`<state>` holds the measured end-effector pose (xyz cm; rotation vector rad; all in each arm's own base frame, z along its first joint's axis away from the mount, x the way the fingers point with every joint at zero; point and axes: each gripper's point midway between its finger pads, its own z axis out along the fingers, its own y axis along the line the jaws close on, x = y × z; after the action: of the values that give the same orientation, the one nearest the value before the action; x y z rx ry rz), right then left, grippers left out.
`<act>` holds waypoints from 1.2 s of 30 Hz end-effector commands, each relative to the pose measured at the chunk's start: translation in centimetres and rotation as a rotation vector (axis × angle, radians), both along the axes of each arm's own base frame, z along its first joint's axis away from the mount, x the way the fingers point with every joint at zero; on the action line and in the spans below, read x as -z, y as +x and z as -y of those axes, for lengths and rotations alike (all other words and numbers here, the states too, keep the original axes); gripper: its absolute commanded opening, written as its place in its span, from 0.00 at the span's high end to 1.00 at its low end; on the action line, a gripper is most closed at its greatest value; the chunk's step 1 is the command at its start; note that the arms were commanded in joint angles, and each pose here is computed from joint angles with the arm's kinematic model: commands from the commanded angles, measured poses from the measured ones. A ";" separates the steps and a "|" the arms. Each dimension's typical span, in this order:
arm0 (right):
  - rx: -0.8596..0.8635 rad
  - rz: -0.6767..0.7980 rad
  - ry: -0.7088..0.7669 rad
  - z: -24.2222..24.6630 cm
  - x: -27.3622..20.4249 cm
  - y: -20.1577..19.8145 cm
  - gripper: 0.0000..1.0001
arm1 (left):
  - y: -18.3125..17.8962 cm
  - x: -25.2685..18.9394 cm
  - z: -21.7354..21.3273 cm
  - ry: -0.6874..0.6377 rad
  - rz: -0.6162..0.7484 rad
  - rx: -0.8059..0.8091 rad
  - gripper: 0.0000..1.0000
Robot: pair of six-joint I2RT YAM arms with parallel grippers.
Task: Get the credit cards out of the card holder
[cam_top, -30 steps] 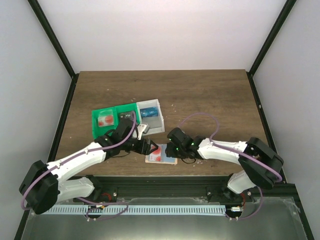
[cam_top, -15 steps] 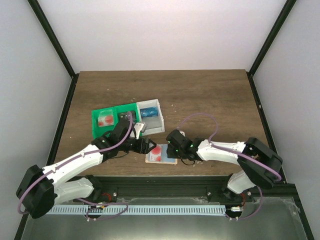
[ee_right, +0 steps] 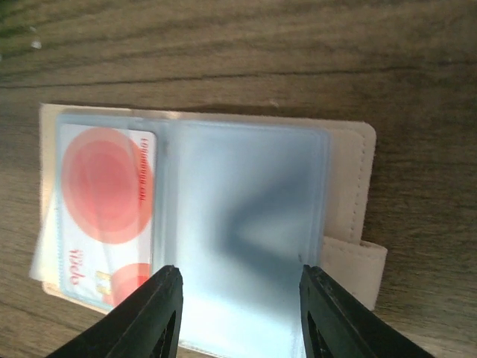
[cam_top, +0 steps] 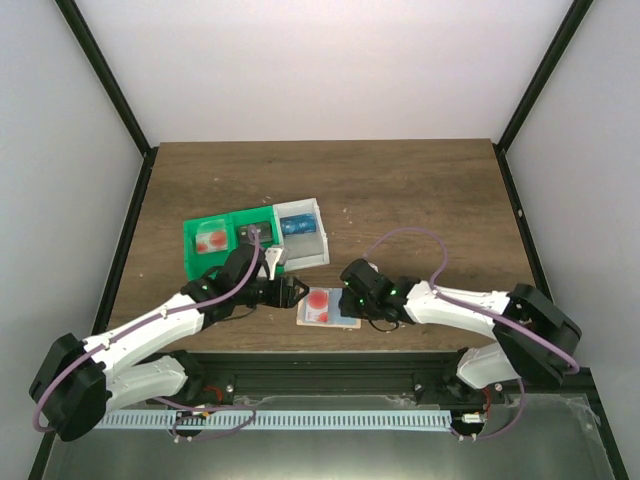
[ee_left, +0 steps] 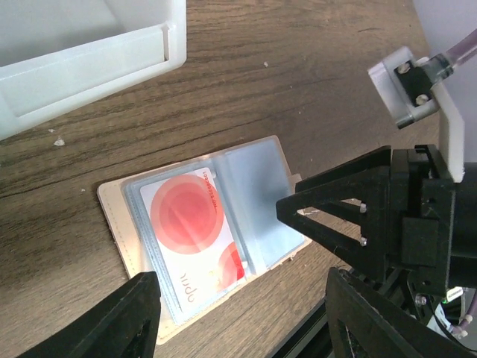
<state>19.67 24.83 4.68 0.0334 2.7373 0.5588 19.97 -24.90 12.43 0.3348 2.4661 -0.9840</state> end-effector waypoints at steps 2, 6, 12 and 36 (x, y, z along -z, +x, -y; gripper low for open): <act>0.043 -0.064 -0.035 0.7 1.8 -1.0 0.55 | 0.0 0.2 0.2 -0.016 -0.006 -0.002 0.38; 0.063 -0.067 -0.057 1.2 2.4 -1.1 0.54 | -0.1 0.2 0.2 -0.022 -0.001 -0.005 0.39; 0.005 -0.054 -0.078 0.7 3.3 -0.9 0.65 | -0.2 0.6 -0.1 -0.013 -0.009 -0.013 0.41; -0.183 0.186 0.029 0.3 -1.6 2.3 0.89 | -1.1 4.0 1.6 0.002 -0.121 0.078 0.63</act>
<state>21.86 22.71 3.78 -0.2023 2.6194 0.4842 19.06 -25.59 8.55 0.3343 2.5922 -1.0156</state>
